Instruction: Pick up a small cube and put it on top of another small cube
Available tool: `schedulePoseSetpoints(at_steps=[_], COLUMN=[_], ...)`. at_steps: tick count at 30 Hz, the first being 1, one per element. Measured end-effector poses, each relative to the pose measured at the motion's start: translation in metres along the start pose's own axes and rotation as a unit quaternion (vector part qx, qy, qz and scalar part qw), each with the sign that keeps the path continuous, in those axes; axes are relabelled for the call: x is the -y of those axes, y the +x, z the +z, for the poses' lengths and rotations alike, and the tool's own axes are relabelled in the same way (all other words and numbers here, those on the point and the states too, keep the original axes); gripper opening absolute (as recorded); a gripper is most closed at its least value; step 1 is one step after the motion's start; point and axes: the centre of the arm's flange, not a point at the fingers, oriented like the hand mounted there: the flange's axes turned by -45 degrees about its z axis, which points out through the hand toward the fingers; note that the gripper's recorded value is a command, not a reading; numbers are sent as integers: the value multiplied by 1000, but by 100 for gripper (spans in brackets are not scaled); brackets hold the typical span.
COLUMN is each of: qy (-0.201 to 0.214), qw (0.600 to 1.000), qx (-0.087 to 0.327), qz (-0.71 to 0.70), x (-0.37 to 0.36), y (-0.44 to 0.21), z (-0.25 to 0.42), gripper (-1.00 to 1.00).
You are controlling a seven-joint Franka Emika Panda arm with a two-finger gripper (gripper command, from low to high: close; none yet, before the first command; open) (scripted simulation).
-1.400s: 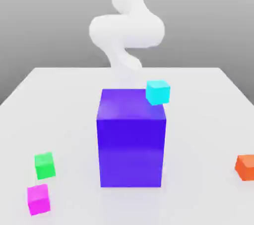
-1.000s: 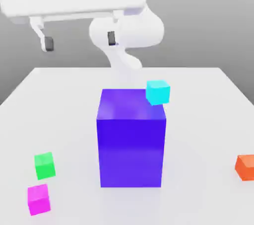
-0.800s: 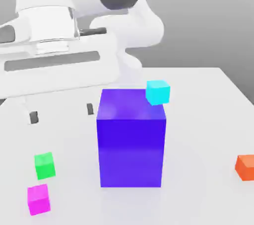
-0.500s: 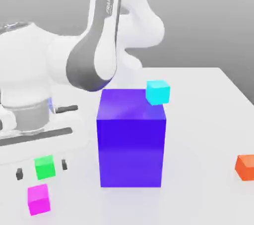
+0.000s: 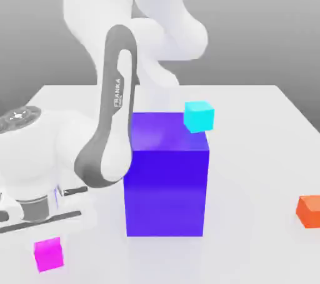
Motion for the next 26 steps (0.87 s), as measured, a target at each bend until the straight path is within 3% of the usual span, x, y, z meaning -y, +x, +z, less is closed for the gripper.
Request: schedulePoseSetpoints(at_steps=[5, 15, 22, 23, 26], qy=[4, 6, 1, 1, 2], qw=[1000, 971, 958, 958, 958], qx=[1, -1, -2, -1, -1], qz=[-19, -239, -287, -286, -286], x=[0, 11, 21, 21, 21], y=[-10, -114, -117, -118, -118], z=[-52, -98, -48, -41, -41], gripper=[-100, -100, -100, 100, 100])
